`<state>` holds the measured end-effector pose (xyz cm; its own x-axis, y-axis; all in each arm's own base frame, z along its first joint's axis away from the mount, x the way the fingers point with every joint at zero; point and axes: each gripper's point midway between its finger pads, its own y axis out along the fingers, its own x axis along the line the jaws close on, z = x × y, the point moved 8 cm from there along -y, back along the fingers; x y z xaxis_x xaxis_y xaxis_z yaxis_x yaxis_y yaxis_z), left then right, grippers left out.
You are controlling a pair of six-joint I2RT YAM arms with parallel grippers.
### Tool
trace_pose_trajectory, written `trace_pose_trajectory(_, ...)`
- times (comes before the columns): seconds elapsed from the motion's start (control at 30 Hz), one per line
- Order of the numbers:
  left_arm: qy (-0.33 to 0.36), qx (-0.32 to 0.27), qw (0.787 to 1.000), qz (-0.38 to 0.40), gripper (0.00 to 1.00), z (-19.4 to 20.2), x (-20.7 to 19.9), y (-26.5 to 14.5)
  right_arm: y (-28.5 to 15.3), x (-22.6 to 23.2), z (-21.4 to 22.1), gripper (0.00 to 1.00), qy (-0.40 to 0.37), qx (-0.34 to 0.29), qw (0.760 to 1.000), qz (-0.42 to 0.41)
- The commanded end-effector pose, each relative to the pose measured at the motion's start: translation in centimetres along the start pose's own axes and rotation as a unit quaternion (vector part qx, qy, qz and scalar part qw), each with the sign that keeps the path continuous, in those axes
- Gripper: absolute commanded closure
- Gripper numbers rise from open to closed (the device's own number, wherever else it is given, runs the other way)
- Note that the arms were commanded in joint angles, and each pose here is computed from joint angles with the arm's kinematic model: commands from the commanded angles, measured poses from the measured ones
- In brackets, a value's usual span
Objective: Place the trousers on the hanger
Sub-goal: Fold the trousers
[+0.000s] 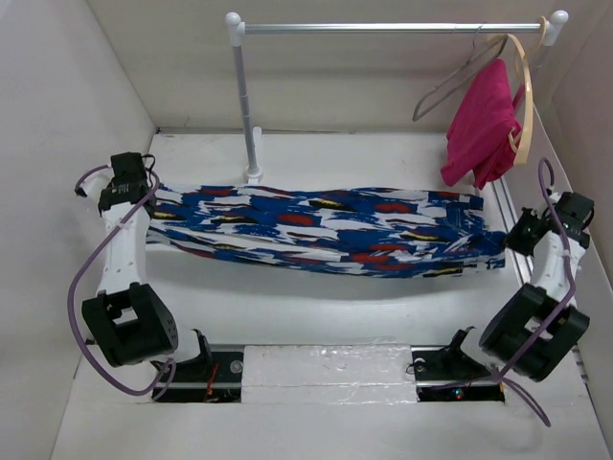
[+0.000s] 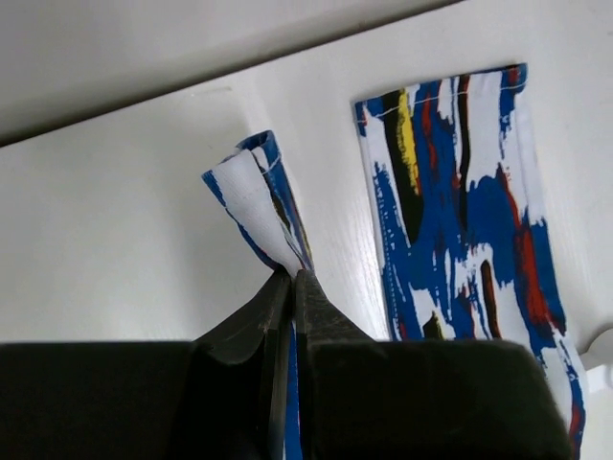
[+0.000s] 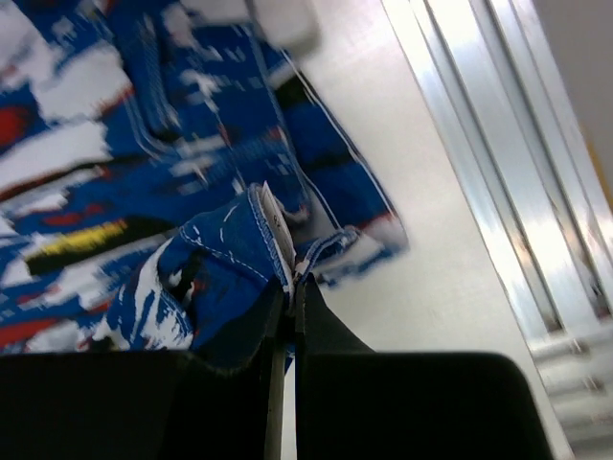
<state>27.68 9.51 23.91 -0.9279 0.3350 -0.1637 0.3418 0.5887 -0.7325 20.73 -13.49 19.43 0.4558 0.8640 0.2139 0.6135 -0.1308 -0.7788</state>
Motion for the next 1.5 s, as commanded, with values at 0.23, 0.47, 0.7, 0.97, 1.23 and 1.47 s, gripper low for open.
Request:
trace_pose_trajectory(0.23, -0.053, -0.084, 0.994, 0.046, 1.00, -5.0, -4.4, 0.0, 4.7, 6.4, -11.7, 1.00, -0.022, -0.182, 0.975, -0.128)
trace_pose_trajectory(0.47, -0.037, -0.089, 0.995, 0.033, 1.00, -6.7, -8.9, 3.0, 9.3, 9.1, -14.3, 1.00, -0.019, -0.223, 0.961, -0.164)
trace_pose_trajectory(0.7, 0.040, -0.043, 0.998, -0.013, 1.00, -4.9, -13.4, 8.2, 13.5, 10.5, -15.3, 0.83, 0.011, -0.228, 0.964, -0.134)
trace_pose_trajectory(0.97, 0.075, -0.016, 0.997, -0.016, 0.46, -4.3, -14.6, 10.6, 12.4, 12.4, -14.3, 0.28, -0.008, -0.212, 0.967, -0.143)
trace_pose_trajectory(1.23, 0.063, -0.022, 0.997, 0.030, 0.24, -5.0, -13.0, 7.0, 9.7, 8.6, -10.2, 0.26, -0.026, -0.172, 0.976, -0.133)
trace_pose_trajectory(1.47, 0.128, 0.022, 0.982, 0.140, 0.29, 3.5, -12.7, 1.2, 6.8, 5.7, -7.0, 0.24, -0.044, -0.142, 0.979, -0.136)
